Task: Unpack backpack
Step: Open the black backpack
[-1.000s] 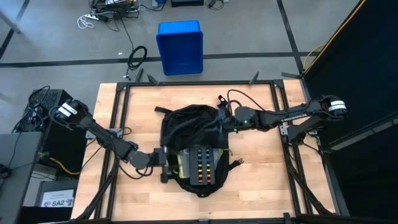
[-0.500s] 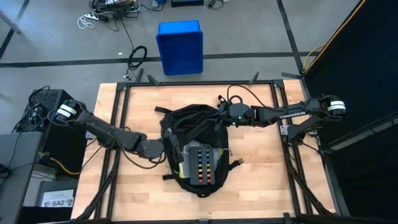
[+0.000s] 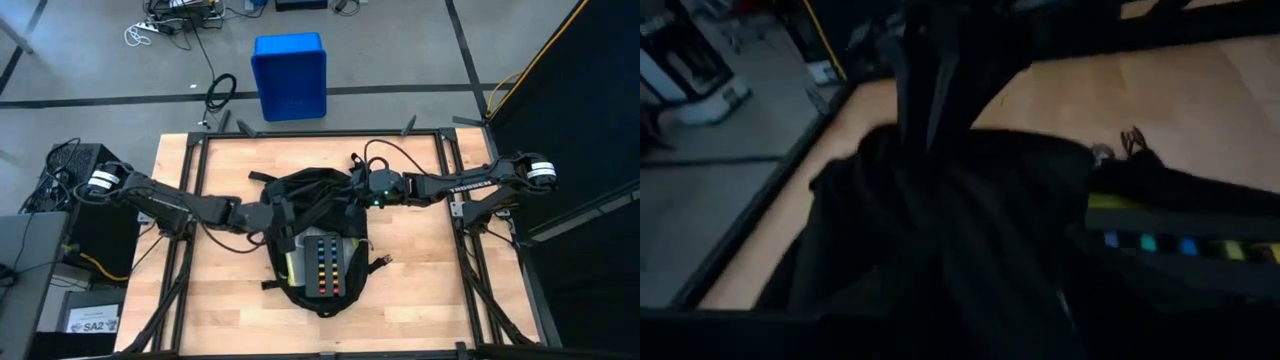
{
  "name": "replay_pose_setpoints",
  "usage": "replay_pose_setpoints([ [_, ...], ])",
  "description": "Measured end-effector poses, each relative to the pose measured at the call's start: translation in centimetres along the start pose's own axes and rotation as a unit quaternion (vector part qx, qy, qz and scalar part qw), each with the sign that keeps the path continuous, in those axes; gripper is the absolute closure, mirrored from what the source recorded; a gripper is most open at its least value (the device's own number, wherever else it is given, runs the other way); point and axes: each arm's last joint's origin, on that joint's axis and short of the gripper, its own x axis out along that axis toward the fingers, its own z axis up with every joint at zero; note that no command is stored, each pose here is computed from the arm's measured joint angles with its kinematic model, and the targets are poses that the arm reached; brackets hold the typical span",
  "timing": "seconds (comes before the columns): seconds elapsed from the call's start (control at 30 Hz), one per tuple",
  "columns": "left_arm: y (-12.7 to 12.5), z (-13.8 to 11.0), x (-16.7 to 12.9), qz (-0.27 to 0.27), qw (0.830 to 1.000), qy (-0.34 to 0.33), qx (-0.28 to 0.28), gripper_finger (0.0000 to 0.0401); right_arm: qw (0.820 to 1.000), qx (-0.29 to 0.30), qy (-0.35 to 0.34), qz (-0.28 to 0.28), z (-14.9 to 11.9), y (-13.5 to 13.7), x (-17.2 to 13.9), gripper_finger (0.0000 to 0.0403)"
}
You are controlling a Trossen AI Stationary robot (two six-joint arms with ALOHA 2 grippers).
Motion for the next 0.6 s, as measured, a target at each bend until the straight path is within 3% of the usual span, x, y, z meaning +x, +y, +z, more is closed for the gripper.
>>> replay_pose_setpoints([
  [0.6,2.0,0.1,0.8,0.029,0.999,0.001,-0.015,0.0228,1.000,0.001,-0.005,0.007,0.1,0.1,0.0,0.0309],
])
